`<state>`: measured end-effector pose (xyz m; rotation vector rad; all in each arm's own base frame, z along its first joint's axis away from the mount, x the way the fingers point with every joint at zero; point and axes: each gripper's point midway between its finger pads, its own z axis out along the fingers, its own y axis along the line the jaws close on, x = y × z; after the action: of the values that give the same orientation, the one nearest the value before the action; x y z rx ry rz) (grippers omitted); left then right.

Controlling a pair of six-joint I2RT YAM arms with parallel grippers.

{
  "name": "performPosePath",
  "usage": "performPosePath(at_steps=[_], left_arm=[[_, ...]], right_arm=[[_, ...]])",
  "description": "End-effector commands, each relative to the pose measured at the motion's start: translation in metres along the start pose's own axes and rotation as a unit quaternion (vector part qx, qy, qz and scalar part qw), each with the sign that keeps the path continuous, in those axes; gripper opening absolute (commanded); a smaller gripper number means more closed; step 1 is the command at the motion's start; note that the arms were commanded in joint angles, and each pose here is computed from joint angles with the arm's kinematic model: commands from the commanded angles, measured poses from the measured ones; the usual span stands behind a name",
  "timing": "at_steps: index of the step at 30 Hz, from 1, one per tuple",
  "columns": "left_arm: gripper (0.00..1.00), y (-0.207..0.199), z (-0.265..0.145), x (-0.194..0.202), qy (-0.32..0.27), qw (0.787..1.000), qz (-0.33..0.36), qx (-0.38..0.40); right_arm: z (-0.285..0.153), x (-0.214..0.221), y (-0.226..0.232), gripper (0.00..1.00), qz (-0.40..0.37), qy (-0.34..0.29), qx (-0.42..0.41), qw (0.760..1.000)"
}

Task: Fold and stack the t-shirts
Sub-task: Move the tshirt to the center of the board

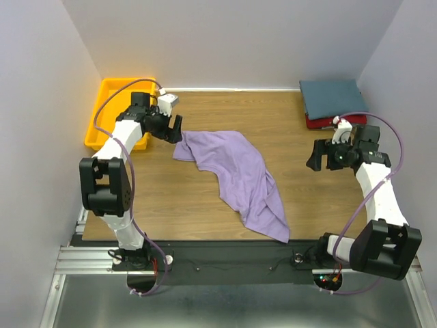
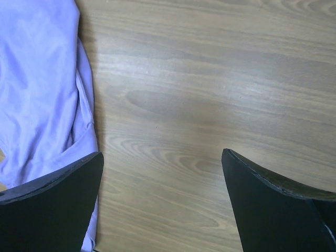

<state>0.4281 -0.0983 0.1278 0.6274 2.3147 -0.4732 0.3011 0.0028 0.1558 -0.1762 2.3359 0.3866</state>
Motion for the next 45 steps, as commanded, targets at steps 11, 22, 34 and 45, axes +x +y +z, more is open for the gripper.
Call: performPosePath(at_steps=[11, 22, 34, 45], left_arm=[[0.75, -0.173, 0.003, 0.061, 0.028, 0.970, 0.165, 0.177], [0.79, -0.219, 0.053, 0.102, 0.078, 0.951, 0.280, 0.108], [0.24, -0.202, 0.077, 0.158, 0.182, 0.891, 0.408, 0.080], [0.15, -0.015, 0.026, 0.058, 0.144, 0.950, 0.270, -0.063]], right_arm=[[0.045, 0.042, 0.045, 0.77, 0.041, 0.120, -0.154, 0.980], [0.075, 0.068, 0.075, 0.73, 0.071, 0.199, -0.211, 0.955], [0.094, 0.058, 0.067, 0.68, 0.088, 0.210, -0.206, 0.952], [0.091, 0.050, 0.068, 0.63, 0.069, 0.194, -0.209, 0.956]])
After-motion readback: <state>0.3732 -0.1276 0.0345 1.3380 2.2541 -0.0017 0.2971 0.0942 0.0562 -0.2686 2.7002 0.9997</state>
